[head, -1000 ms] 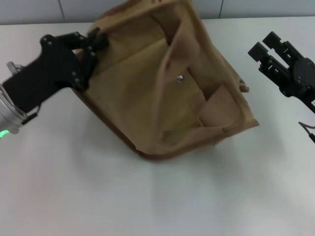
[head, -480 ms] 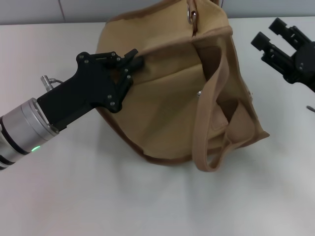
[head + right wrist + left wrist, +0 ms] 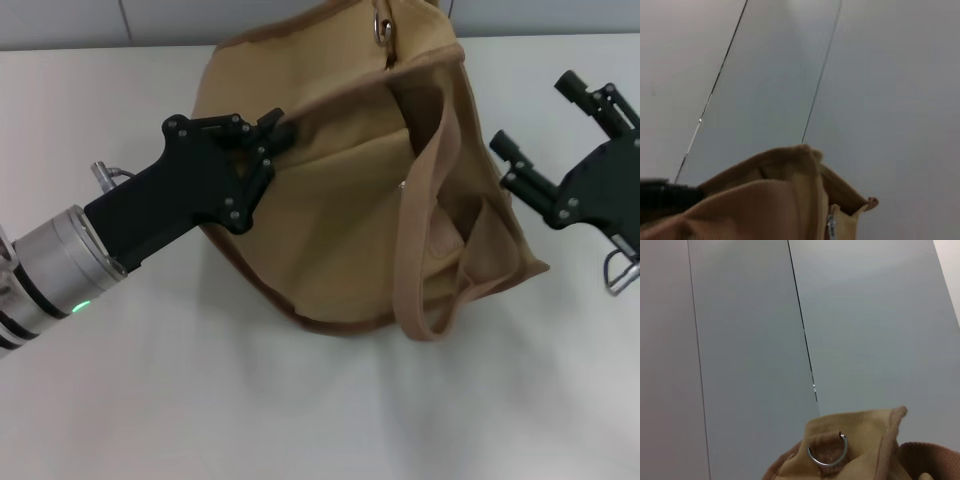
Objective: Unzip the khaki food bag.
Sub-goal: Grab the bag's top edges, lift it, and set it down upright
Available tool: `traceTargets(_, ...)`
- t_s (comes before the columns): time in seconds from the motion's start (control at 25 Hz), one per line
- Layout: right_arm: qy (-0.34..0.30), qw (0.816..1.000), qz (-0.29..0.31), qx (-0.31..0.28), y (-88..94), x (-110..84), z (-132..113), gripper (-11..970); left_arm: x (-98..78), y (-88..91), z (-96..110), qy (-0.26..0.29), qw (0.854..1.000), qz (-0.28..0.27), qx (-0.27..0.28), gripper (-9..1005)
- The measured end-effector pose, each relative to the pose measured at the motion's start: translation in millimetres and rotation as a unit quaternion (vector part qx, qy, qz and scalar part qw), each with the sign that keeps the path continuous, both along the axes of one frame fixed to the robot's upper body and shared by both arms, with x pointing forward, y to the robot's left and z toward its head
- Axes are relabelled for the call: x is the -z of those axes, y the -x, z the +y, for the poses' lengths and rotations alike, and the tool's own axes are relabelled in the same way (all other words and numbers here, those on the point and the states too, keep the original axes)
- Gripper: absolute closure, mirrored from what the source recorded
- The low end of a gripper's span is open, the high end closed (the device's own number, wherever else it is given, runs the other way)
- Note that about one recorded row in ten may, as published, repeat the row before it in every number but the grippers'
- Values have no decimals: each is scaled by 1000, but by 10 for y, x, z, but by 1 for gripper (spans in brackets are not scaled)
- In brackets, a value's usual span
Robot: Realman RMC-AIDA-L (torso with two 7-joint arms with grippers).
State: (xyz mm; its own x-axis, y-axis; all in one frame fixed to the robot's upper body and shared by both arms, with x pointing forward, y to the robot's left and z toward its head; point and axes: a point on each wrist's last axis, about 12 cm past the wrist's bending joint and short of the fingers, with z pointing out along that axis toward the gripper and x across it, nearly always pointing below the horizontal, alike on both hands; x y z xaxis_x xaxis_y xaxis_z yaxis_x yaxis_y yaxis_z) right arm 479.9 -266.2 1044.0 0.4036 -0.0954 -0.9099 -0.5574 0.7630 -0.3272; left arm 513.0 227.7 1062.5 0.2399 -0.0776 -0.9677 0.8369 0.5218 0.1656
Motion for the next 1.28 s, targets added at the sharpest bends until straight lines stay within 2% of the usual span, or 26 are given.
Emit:
traceTargets(0.2, 20, 1000, -1, 12, -34, 49, 98, 181, 11, 22, -48, 0, 1000, 5, 15, 939)
traceTargets(0.6, 29, 999, 8, 25, -65, 88, 143, 182, 44, 93, -164, -3, 999, 12, 51, 940)
traceTargets(1.0, 0, 998, 2, 66, 5, 74, 17, 183, 68, 107, -155, -10, 999, 12, 48, 940)
traceTargets(1.28, 10, 998, -8, 61, -16, 64, 58, 183, 64, 109, -166, -11, 998, 9, 53, 940)
